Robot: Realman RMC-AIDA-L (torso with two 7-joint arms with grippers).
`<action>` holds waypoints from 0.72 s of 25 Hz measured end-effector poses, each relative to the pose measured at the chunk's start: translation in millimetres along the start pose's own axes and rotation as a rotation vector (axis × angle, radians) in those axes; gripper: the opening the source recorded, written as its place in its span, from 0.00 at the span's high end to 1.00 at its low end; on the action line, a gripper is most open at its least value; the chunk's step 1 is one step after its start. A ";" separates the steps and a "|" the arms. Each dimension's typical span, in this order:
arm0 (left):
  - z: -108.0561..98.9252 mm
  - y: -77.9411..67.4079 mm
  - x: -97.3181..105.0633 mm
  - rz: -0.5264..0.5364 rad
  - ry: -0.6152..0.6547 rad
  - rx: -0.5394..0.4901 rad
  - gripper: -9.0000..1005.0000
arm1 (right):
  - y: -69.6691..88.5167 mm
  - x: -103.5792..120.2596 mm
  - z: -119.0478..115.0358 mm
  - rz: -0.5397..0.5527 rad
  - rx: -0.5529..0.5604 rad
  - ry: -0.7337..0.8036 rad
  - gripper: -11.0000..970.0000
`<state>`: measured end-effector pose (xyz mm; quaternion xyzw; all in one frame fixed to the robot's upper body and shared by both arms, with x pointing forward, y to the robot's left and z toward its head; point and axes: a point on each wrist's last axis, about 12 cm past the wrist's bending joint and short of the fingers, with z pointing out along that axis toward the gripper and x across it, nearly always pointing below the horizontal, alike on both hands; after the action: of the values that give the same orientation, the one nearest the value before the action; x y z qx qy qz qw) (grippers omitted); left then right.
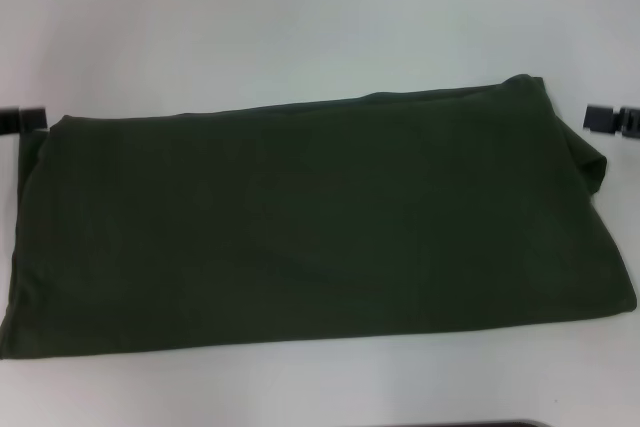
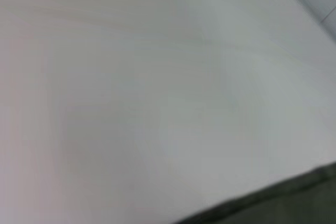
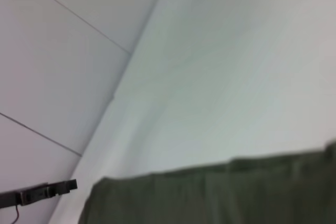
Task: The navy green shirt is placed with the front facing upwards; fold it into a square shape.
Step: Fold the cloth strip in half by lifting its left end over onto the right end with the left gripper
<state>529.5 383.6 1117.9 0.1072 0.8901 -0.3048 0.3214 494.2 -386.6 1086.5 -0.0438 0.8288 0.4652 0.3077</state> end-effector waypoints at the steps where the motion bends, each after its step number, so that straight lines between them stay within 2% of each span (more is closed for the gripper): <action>1: 0.5 -1.0 -0.6 0.006 -0.016 0.011 0.52 | 0.6 -1.8 0.4 -0.013 -0.006 -0.016 0.49; 6: 11.7 -8.6 -1.2 0.036 -0.083 0.089 0.52 | 1.2 -7.5 5.1 -0.055 -0.008 -0.077 0.50; 11: 25.7 -16.9 0.1 0.057 -0.134 0.161 0.52 | -1.7 -15.3 16.7 -0.076 0.029 -0.085 0.58; 14: 32.1 -22.2 2.8 0.075 -0.165 0.189 0.53 | -2.2 -18.5 25.9 -0.084 0.045 -0.078 0.83; 18: 37.9 -26.0 7.5 0.080 -0.176 0.209 0.53 | -2.4 -22.9 34.4 -0.091 0.062 -0.063 0.88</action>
<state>532.9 339.8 1102.5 0.1483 0.8169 -0.3911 0.3971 529.6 -365.4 1084.3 -0.0571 0.8298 0.4262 0.3556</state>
